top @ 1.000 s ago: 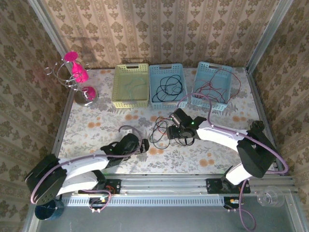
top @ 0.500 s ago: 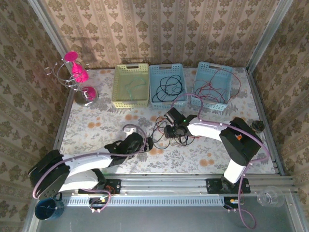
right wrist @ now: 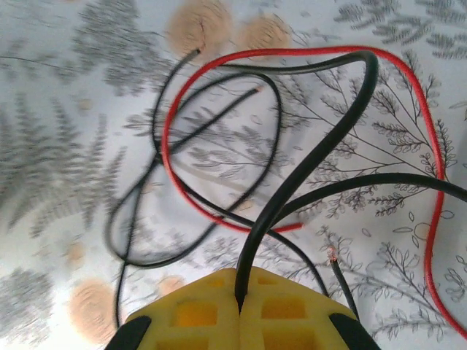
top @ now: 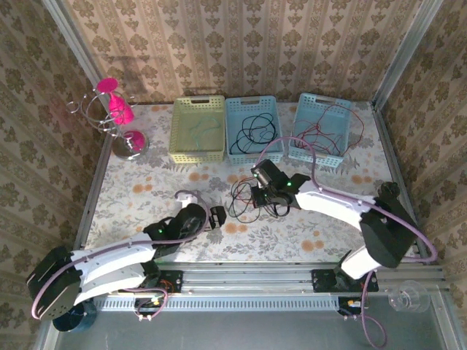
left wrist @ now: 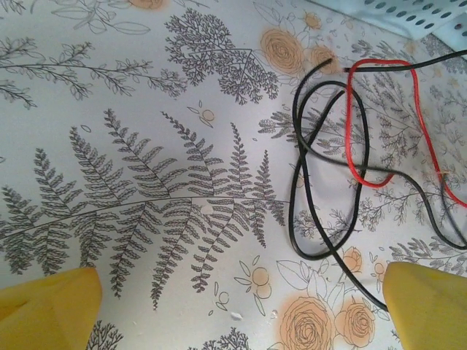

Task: Untangle the cables

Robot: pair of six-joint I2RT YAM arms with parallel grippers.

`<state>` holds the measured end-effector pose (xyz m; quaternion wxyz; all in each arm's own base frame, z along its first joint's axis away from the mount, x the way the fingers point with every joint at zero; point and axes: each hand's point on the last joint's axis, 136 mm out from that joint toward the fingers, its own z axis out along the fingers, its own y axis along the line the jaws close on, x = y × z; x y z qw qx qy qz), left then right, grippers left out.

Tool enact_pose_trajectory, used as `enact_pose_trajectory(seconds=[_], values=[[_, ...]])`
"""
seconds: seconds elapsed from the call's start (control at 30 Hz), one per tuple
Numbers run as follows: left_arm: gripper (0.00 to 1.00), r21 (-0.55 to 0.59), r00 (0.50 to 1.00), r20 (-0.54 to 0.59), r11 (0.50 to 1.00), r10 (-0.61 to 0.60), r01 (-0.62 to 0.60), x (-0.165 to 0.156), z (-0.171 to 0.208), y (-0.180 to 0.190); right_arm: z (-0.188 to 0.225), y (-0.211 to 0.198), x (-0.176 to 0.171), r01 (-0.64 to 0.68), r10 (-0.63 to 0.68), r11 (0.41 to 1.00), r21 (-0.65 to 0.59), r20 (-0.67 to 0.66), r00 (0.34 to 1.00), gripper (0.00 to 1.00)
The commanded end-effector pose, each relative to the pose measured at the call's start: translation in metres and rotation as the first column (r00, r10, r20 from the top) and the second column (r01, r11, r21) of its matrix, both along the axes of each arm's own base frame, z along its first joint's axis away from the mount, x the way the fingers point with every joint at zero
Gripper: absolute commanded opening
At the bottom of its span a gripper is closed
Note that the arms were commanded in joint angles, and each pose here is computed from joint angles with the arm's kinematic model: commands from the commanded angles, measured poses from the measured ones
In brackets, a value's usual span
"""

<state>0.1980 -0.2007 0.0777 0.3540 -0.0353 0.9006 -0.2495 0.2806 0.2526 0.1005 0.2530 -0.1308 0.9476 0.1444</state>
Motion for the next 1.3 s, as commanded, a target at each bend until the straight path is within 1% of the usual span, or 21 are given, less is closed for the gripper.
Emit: enact_pose_trajectory(seconds=[0.0,0.17,0.33,0.43,0.53,0.6,0.67,0.8,0.87,0.93,1.03,1.17,1.27], values=[[1.00,0.024,1.000,0.007,0.999,0.031,-0.031,-0.001,-0.001,0.011,0.015,-0.013,-0.018,-0.023,0.024,0.998,-0.060,0.024,0.999,0.00],[1.00,0.011,0.999,0.036,1.000,0.020,-0.021,0.002,0.007,0.010,0.067,-0.017,-0.035,-0.074,0.079,0.996,-0.048,0.101,0.992,0.00],[1.00,-0.017,0.995,0.079,0.998,-0.062,0.064,0.004,0.026,-0.010,0.114,-0.016,-0.045,-0.126,0.128,0.992,-0.027,0.176,0.976,0.00],[1.00,-0.040,0.989,0.093,0.992,-0.113,0.117,0.003,0.034,-0.023,0.134,-0.017,-0.045,-0.130,0.130,0.991,-0.016,0.222,0.966,0.00],[1.00,-0.062,0.985,0.100,0.987,-0.139,0.146,0.004,0.040,-0.032,0.150,-0.015,-0.047,-0.146,0.142,0.989,-0.007,0.264,0.954,0.00],[1.00,-0.070,0.979,0.122,0.983,-0.163,0.172,0.004,0.048,-0.037,0.156,-0.014,-0.047,-0.159,0.152,0.987,-0.002,0.286,0.946,0.00],[1.00,-0.089,0.971,0.155,0.976,-0.185,0.200,0.005,0.059,-0.043,0.148,-0.012,-0.044,-0.157,0.158,0.987,-0.024,0.279,0.947,0.00],[0.99,-0.104,0.956,0.211,0.967,-0.206,0.231,0.005,0.081,-0.047,0.107,-0.002,-0.044,-0.188,0.201,0.978,-0.086,0.175,0.964,0.00],[0.98,-0.099,0.956,0.223,0.971,-0.190,0.216,0.006,0.085,-0.043,0.090,0.002,-0.046,-0.199,0.210,0.976,-0.091,0.130,0.969,0.00],[0.95,-0.080,0.963,0.219,0.980,-0.160,0.181,0.008,0.084,-0.034,0.073,0.008,-0.052,-0.216,0.221,0.974,-0.064,0.086,0.971,0.00],[0.93,-0.066,0.971,0.195,0.986,-0.138,0.154,0.010,0.077,-0.026,0.049,0.004,-0.059,-0.214,0.218,0.973,-0.085,0.029,0.976,0.00],[0.92,-0.054,0.979,0.142,0.986,-0.147,0.156,0.018,0.066,-0.029,0.012,-0.008,-0.074,-0.196,0.190,0.974,-0.111,-0.065,0.980,0.00],[0.91,-0.006,0.982,0.097,0.987,-0.160,0.161,0.025,0.057,-0.035,-0.017,-0.019,-0.090,-0.175,0.158,0.978,-0.113,-0.147,0.976,0.00]])
